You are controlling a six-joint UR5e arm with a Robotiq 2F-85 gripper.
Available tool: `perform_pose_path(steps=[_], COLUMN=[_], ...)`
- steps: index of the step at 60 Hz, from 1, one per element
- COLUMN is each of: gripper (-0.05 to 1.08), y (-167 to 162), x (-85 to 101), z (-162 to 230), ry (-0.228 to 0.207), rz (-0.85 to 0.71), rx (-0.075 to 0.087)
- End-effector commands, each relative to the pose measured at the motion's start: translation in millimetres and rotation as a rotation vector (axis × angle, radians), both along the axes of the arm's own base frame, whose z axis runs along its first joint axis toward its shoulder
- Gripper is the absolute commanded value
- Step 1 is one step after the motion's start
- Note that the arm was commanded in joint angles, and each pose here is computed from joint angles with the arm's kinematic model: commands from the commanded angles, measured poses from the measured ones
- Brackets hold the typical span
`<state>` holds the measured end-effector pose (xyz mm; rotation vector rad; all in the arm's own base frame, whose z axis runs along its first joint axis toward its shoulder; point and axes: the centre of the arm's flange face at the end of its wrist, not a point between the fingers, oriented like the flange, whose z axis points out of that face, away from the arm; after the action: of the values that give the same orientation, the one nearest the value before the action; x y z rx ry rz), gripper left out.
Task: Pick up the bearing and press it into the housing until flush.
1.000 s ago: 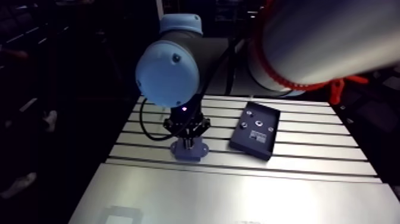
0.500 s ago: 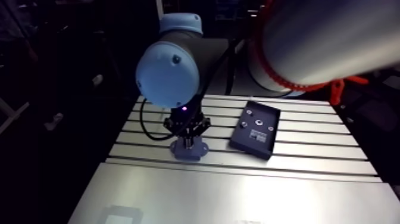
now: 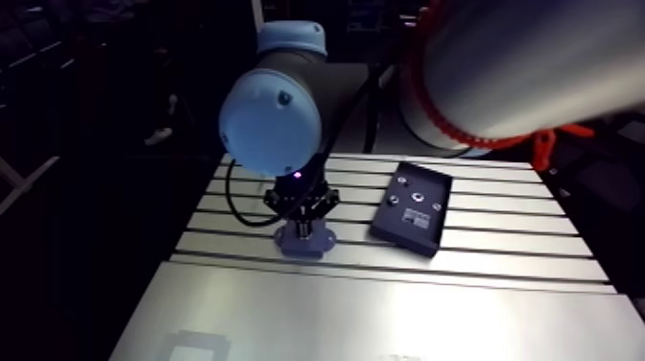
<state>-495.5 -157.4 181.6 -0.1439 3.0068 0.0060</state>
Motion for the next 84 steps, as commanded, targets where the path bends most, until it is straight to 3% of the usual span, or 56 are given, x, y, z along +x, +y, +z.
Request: perform_pose_path(steps=[1,17,31,54,56,57,58,59,60,61,62,66,70,75,79,84], gripper=[1.08,1.08,1.08,1.06,1.03,0.87,0.55,0.55,0.14,0.14,0.03,0.00,0.00,0.00,0.00,0.00], y=[1,1,-1,-1,-1,-1,-1,-1,-1,-1,-1,-1,-1,2,12,22], x=[-0.2,0.4,-5.2,-4.8,-5.2,-5.5,-5.1,-5.1,-4.1,-4.1,-4.0,-6.5,-13.5,-20.6,-35.2,-45.4], z=[-4,-4,22,60,62,64,65,65,67,67,70,79,101,125,170,199], ry=[-0.007,-0.008,0.033,0.045,0.039,0.026,0.002,0.002,-0.031,-0.031,-0.062,-0.088,-0.064,-0.051,-0.069,-0.069], rz=[-0.001,-0.001,0.000,0.000,0.000,0.001,0.002,0.002,0.005,0.005,0.007,0.014,0.036,0.041,0.027,0.019], rx=[0.000,-0.001,-0.006,-0.004,-0.002,0.001,0.003,0.003,0.004,0.004,0.006,0.001,-0.007,-0.001,0.005,0.003])
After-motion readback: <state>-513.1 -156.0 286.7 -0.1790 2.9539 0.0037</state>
